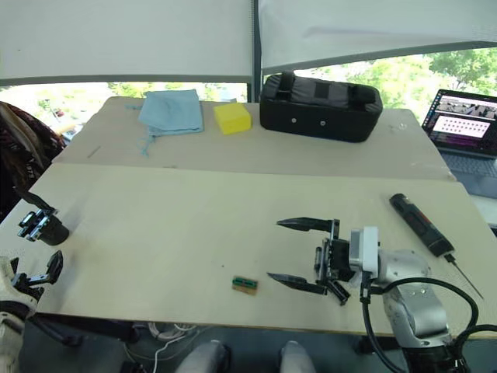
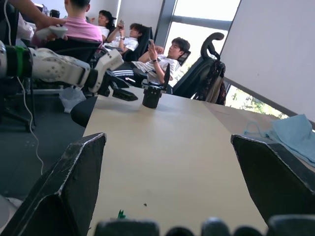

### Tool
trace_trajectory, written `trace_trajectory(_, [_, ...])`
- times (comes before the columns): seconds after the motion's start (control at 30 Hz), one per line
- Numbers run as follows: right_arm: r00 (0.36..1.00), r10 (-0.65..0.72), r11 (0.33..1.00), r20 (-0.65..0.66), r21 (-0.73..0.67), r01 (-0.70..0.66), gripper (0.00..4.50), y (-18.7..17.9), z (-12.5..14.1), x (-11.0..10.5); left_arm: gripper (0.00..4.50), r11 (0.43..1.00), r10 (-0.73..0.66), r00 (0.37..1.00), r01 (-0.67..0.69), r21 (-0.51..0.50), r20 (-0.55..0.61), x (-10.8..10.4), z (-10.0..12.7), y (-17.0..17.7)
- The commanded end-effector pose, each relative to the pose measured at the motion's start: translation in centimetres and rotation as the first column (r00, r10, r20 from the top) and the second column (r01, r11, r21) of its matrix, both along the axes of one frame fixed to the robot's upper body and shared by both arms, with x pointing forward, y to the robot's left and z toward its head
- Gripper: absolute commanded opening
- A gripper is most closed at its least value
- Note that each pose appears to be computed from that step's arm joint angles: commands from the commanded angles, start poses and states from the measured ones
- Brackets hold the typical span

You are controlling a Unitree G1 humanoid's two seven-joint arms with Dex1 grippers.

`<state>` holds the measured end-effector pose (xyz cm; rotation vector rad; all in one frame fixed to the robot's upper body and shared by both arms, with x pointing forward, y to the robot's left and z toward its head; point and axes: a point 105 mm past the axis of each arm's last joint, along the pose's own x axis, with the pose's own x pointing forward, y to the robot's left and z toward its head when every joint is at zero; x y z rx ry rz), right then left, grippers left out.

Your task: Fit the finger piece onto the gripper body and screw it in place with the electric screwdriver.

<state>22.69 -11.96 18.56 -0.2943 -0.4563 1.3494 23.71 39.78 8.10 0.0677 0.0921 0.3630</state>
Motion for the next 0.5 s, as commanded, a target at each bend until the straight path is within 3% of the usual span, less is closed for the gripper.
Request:
trace_trajectory(0.03, [0.999,-0.007,1.0,0.044,0.007,0.007,4.48,-0.2,0.7,-0.1,4.5,0.998,0.026,1.0,-0.026,0.064,0.012,0.8,0.8,1.0])
trace_trajectory(0.5, [0.998,-0.043,0.999,0.04,-0.006,0.043,4.48,-0.9,-0.1,-0.6,4.5,0.994,-0.05,0.999,0.05,0.093,0.003,5.9,0.6,1.5])
